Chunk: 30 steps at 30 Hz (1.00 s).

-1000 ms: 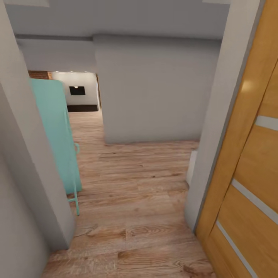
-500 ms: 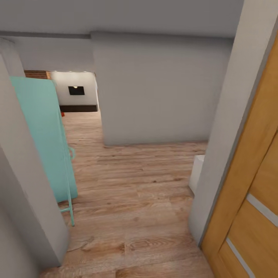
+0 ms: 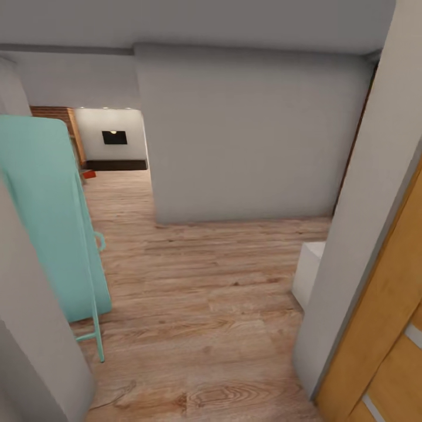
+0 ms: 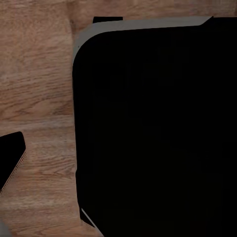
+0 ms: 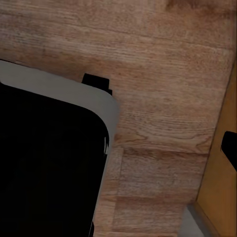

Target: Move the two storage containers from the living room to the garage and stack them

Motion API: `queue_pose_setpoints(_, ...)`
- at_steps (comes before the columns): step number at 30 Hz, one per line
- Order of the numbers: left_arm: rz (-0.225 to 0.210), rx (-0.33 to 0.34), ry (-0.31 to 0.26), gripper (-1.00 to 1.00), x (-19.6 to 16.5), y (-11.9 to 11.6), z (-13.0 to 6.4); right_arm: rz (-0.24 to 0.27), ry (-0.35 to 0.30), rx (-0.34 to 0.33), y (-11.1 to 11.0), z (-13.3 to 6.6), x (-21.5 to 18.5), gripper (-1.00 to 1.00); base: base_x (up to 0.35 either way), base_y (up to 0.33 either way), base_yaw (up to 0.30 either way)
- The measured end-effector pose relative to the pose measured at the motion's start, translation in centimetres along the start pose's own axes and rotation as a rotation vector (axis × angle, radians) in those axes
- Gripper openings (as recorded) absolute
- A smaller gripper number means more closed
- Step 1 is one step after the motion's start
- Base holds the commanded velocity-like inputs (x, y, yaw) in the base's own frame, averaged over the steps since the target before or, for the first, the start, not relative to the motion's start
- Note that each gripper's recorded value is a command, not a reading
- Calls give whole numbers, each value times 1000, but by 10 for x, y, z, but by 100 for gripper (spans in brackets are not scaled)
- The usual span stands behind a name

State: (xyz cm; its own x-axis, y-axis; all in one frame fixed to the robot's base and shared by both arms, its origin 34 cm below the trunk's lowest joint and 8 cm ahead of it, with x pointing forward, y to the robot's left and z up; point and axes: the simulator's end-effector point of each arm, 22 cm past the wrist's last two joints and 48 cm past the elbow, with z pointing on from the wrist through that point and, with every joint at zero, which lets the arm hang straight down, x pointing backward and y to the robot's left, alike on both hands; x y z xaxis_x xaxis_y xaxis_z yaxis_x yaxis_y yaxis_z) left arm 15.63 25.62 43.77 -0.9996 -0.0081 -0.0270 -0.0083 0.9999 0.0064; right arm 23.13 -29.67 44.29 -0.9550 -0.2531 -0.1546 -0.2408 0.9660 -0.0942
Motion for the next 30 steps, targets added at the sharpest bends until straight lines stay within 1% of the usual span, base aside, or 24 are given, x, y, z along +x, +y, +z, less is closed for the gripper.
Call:
queue_pose_setpoints(3, 0, 0, 0, 100, 0, 0, 0, -1, 0, 0, 0, 0, 0, 100, 323, 0, 30)
queue_pose_setpoints(10, 0, 0, 0, 100, 0, 0, 0, -3, -1, 2, -2, 0, 0, 100, 323, 0, 158)
queue_pose_setpoints(30, 0, 0, 0, 100, 0, 0, 0, -2, -1, 2, -2, 0, 1, 100, 323, 0, 7)
